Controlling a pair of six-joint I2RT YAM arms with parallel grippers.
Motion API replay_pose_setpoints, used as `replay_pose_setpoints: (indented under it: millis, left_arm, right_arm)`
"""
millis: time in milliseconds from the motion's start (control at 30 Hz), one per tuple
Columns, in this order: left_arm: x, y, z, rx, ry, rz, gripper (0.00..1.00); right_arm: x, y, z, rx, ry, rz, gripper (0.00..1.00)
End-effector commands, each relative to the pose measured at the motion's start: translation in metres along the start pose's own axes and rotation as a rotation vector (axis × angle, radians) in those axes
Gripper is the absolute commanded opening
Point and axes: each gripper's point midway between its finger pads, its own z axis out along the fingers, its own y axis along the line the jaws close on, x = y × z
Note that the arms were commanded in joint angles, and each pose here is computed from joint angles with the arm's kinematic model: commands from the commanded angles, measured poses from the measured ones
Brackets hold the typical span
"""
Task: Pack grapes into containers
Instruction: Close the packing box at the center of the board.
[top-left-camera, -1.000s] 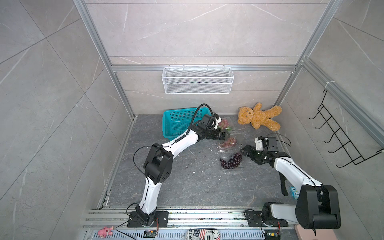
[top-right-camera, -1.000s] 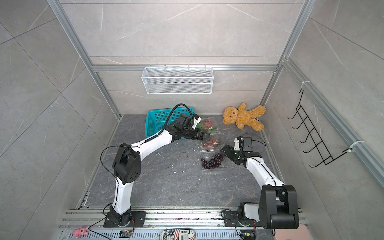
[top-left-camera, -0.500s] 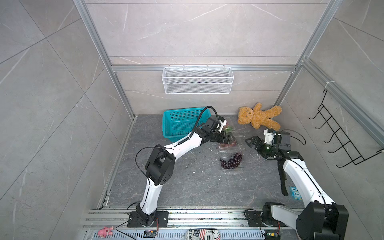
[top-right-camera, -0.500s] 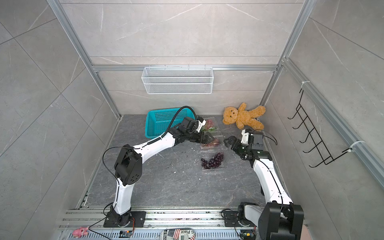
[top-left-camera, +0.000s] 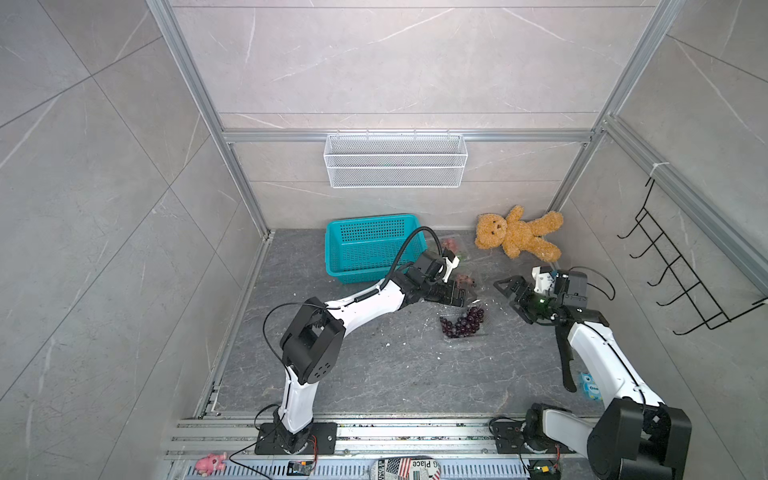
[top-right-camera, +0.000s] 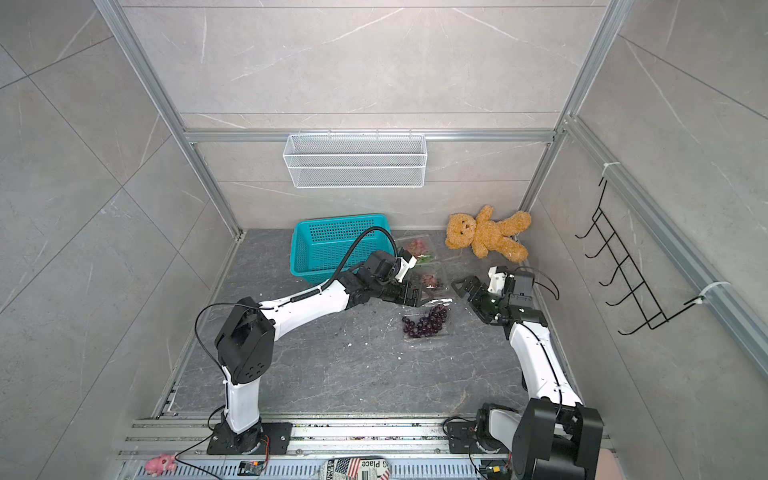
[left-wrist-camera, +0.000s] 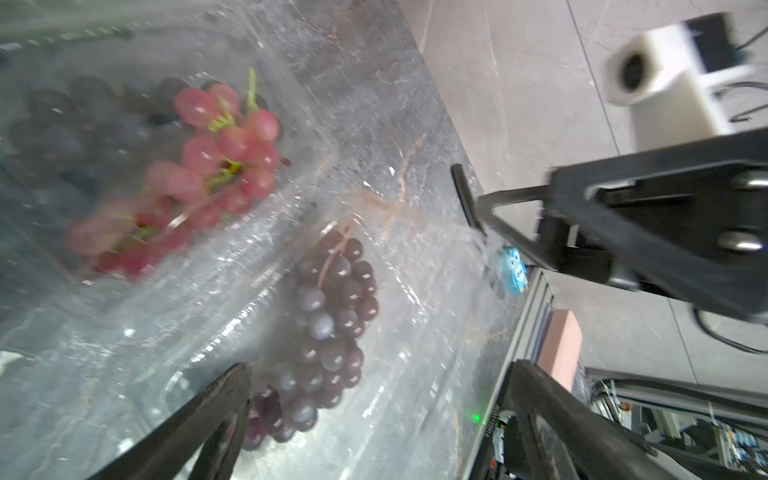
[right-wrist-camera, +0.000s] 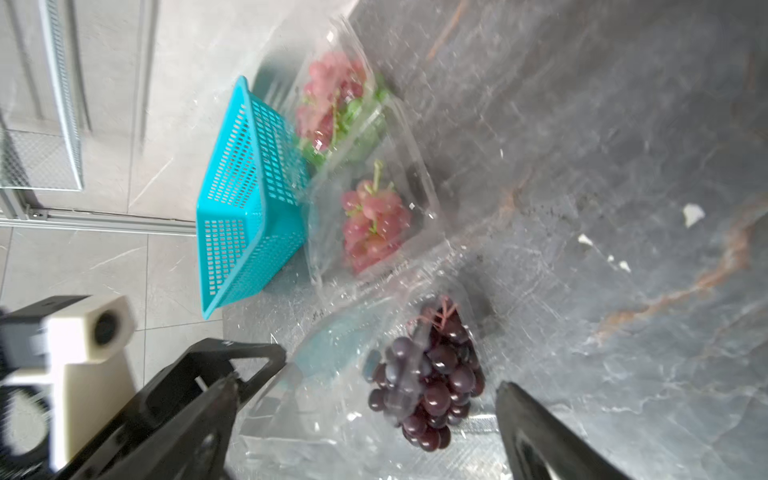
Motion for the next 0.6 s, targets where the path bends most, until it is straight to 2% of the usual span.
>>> replay_pose_setpoints:
  millis: [0, 267, 567]
  left_arm:
    - [-0.009, -0.030, -0.015, 0.059, -0.059, 0.025, 1.00]
    - [0.014, -0.022, 0.001, 0.058, -0.025, -0.016, 1.00]
    - [0.022, -0.014, 0.002, 0.047, -0.023, -0.041, 1.00]
  right_arm:
    - [0.015, -0.012, 0.005, -0.005, 0.027, 0.015, 0.96]
    - [0.052, -0.048, 0.027, 0.013, 0.117, 0.052, 0.81]
    - [0.061, -0.061, 0.046, 0.035, 0.159, 0.046, 0.68]
